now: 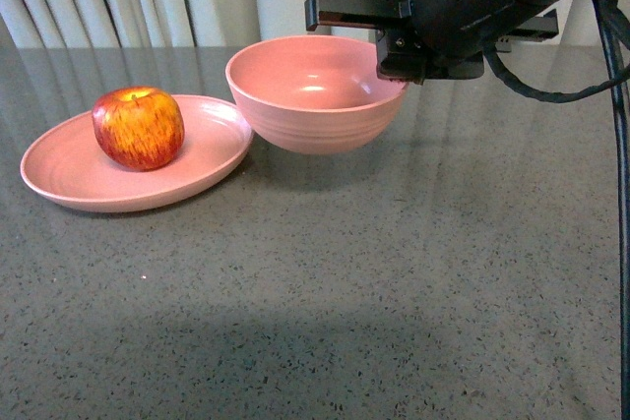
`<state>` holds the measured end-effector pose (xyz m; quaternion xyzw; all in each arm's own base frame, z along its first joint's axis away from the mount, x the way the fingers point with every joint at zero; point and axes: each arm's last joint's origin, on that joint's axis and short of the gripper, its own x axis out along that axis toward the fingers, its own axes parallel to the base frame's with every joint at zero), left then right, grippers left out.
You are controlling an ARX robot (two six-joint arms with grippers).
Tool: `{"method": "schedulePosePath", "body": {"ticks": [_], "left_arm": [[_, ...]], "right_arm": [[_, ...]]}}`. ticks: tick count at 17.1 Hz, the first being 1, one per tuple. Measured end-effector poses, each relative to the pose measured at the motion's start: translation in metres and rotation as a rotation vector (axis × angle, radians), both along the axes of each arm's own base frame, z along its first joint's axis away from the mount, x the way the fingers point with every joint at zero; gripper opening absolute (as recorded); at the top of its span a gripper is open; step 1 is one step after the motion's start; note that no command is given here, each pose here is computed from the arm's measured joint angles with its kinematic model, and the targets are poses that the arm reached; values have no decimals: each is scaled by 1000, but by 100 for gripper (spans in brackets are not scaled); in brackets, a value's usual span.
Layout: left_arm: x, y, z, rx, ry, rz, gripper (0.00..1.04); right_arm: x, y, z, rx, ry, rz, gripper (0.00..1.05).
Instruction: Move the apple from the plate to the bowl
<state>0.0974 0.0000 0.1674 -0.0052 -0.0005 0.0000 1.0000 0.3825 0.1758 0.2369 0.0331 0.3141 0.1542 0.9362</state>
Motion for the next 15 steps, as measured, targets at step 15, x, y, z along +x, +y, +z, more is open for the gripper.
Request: {"method": "schedulePosePath", "body": {"ticks": [15], "left_arm": [[0, 0, 0, 0, 0, 0, 98]], "right_arm": [[18, 3, -34, -21, 75, -62, 3]]}}
